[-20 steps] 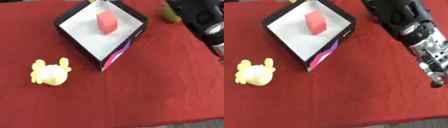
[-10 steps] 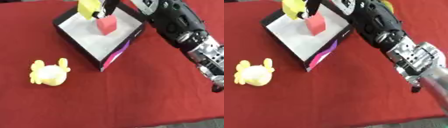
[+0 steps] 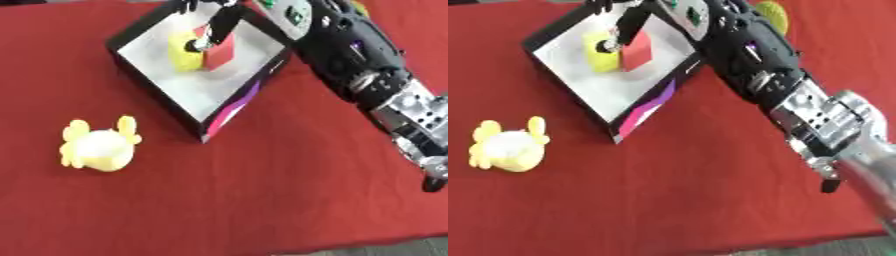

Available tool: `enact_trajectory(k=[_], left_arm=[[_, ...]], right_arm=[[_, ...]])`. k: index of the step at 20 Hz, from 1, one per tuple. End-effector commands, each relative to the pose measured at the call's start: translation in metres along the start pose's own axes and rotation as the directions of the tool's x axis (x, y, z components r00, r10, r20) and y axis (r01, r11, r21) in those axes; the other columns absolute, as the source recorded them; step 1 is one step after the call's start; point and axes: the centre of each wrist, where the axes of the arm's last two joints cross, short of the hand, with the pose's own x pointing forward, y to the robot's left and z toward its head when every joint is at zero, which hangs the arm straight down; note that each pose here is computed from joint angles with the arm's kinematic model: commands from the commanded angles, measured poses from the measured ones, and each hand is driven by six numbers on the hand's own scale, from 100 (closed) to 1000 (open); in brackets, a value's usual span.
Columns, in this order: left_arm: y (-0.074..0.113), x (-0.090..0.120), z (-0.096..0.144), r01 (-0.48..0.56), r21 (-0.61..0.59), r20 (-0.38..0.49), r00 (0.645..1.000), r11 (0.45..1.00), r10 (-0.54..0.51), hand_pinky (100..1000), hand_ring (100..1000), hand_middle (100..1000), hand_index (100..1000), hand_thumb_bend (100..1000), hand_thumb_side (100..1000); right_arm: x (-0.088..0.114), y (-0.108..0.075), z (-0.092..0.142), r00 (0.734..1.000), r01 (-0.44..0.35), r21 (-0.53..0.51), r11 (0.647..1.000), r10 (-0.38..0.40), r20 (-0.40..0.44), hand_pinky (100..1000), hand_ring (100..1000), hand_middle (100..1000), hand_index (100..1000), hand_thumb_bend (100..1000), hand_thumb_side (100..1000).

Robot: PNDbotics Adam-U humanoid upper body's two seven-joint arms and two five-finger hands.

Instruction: Pick up objects on the table and place them in the box.

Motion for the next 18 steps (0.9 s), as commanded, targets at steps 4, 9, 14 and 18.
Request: enact_trajectory(k=[4,9,14,18], left_arm=[[0.007,0.005,-0.001,0.025,0.013,0.015,1.0,1.0,-0.025,932,743,791,871,256,634],[0.009,0.004,0.001,0.04,0.004,0.007,0.999,0.999,-0.04,931,741,768,870,254,637],[0.011,0.005,0.0,0.069,-0.041,0.015,0.998,0.997,-0.068,924,734,760,869,249,632],[0.013,0.009,-0.004,0.114,-0.094,0.03,0.993,0.989,-0.112,919,734,759,871,258,623]], right_arm=[[-0.013,-0.033,0.047,0.995,0.091,-0.251,0.964,-0.096,-0.009,925,828,817,905,245,477],[-0.014,-0.061,0.127,0.951,0.299,-0.579,0.759,-0.286,0.116,928,809,790,872,100,453],[-0.006,-0.055,0.204,0.919,0.365,-0.696,0.619,-0.359,0.163,938,817,799,876,100,610],[-0.001,-0.041,0.241,0.891,0.407,-0.743,0.531,-0.409,0.195,939,811,791,870,100,508]])
